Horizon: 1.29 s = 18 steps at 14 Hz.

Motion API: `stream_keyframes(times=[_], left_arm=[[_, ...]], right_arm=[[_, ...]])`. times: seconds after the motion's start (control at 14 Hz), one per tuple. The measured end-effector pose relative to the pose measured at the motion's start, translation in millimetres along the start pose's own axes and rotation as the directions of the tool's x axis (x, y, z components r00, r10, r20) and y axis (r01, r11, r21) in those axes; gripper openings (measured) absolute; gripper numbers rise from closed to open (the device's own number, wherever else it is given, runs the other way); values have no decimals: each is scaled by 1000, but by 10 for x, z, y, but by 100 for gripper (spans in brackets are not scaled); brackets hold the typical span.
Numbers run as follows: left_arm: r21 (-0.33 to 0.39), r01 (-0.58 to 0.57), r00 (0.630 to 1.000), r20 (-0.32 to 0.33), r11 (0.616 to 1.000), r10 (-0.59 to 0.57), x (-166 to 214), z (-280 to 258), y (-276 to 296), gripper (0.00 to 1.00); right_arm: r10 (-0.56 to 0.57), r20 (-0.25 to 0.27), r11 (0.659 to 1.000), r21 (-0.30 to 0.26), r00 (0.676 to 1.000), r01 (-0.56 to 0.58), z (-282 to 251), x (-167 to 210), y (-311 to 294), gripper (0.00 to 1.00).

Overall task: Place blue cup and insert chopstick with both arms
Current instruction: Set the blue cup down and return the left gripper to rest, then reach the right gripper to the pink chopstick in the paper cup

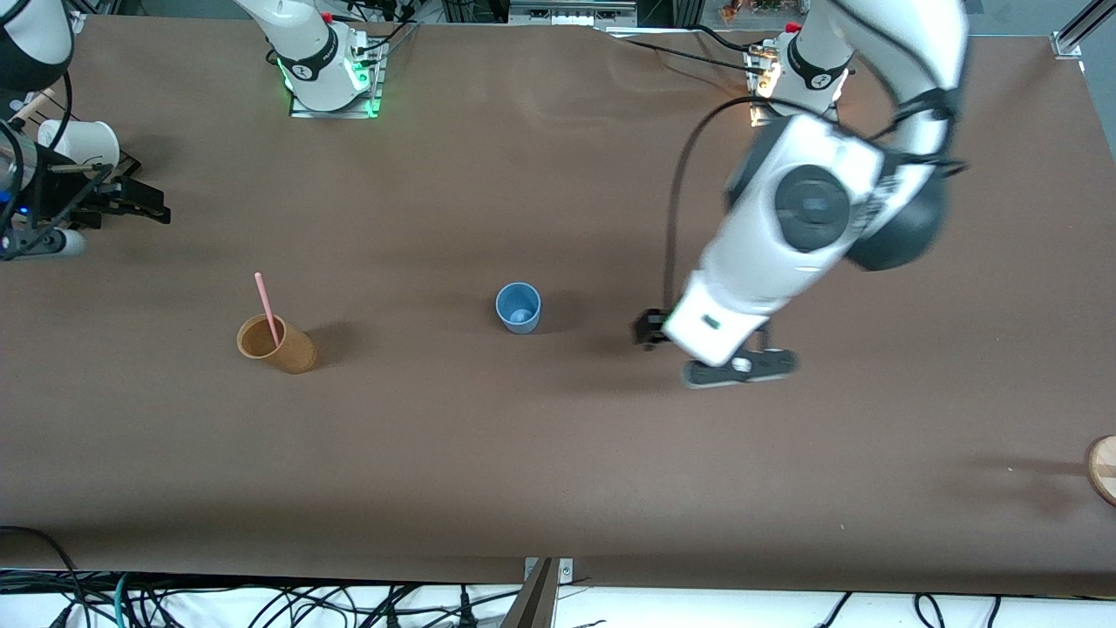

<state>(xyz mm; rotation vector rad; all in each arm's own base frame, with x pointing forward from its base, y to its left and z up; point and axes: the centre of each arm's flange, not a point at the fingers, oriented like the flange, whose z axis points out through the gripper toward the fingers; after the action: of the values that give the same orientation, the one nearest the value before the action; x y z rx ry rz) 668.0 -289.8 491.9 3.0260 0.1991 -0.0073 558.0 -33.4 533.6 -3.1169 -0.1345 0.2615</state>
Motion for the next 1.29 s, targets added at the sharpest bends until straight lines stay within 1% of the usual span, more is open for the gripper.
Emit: stream_keyframes(times=[0.36,0.57,0.86,1.0,1.29], left_arm=[[19,-99,994,42,995,98,198,-659,-1229,100],[21,-90,995,54,996,89,257,-902,-1887,100],[18,-82,995,66,997,80,156,-1251,-2778,100],[18,-70,995,65,997,69,37,-1408,-3053,100],[20,-51,991,121,998,49,-222,-1417,-3188,100]], right_arm=[[3,11,1000,1,1000,-3,57,33,1,100],[35,15,999,1,999,-35,63,31,-7,100],[110,47,994,2,993,-110,158,66,-68,100],[183,55,983,-7,982,-183,203,104,-196,100],[276,75,961,-11,958,-276,371,217,-275,100]])
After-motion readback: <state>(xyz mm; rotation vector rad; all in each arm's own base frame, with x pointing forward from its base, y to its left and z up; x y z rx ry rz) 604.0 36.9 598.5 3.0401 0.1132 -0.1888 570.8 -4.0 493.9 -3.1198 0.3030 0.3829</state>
